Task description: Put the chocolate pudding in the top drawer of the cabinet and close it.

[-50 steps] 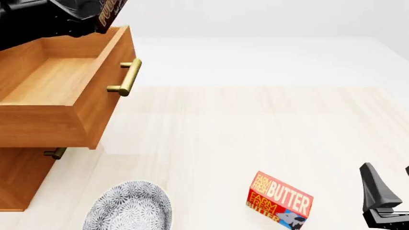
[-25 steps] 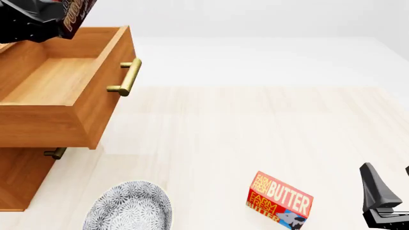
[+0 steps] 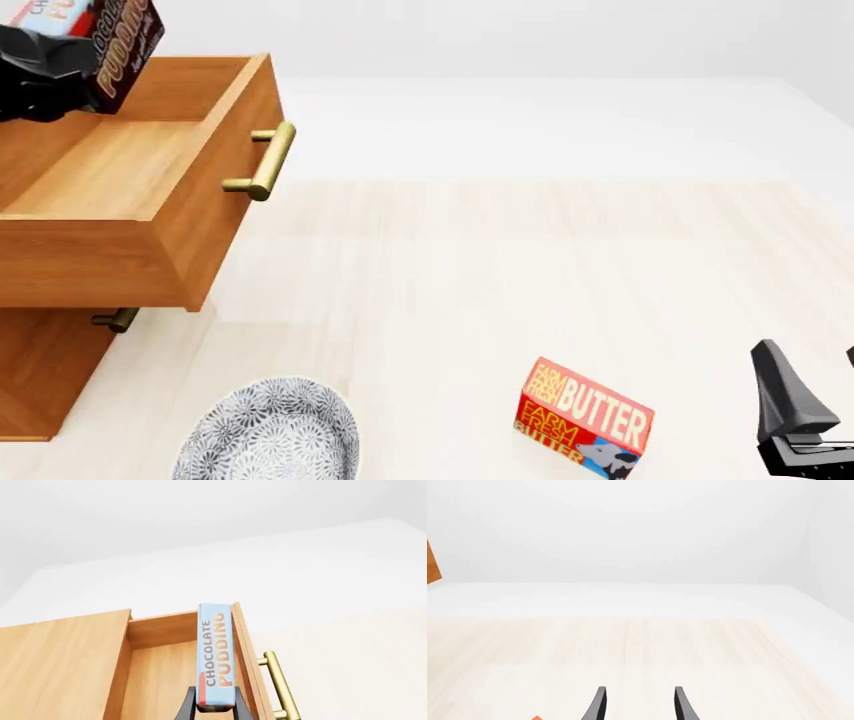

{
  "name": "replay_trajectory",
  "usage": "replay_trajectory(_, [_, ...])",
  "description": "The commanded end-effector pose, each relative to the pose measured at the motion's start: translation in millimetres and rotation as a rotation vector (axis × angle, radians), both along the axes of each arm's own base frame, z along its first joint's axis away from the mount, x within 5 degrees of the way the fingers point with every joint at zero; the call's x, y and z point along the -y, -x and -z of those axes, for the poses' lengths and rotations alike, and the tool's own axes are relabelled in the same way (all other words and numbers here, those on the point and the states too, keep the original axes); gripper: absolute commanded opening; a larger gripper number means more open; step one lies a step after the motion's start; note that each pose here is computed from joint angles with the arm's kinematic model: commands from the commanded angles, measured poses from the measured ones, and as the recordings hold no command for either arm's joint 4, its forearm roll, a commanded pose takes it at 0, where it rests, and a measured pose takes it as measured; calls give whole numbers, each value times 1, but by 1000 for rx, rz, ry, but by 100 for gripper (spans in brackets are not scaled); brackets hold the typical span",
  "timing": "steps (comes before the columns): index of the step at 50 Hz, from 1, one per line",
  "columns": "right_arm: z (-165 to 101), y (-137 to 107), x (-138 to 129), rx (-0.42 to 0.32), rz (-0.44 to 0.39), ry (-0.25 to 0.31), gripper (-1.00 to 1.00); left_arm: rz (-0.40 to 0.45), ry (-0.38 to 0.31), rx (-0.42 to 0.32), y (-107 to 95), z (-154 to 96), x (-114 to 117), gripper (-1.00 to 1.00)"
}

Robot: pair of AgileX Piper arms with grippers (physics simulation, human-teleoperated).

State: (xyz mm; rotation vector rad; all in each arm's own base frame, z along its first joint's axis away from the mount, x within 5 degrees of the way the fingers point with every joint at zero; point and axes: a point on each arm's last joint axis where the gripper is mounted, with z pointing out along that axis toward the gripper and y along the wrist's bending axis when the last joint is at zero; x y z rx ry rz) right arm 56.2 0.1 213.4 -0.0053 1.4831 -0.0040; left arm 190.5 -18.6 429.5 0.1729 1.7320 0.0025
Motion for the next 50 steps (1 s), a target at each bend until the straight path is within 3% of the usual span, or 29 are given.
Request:
replay_trajectory(1, [0, 0, 0, 0, 0, 0, 100, -29, 8, -13, 4, 8, -6, -100])
replay_trajectory(15, [0, 0, 0, 0, 0, 0, 100, -66, 24, -36, 7, 14, -12, -100])
replay_trajectory(34, [0, 0, 0, 0, 0, 0, 100, -96, 49, -77, -8, 29, -16, -100])
replay_trajectory(50, [0, 0, 0, 0, 0, 0, 100, -142, 57, -91, -4, 37, -25, -100])
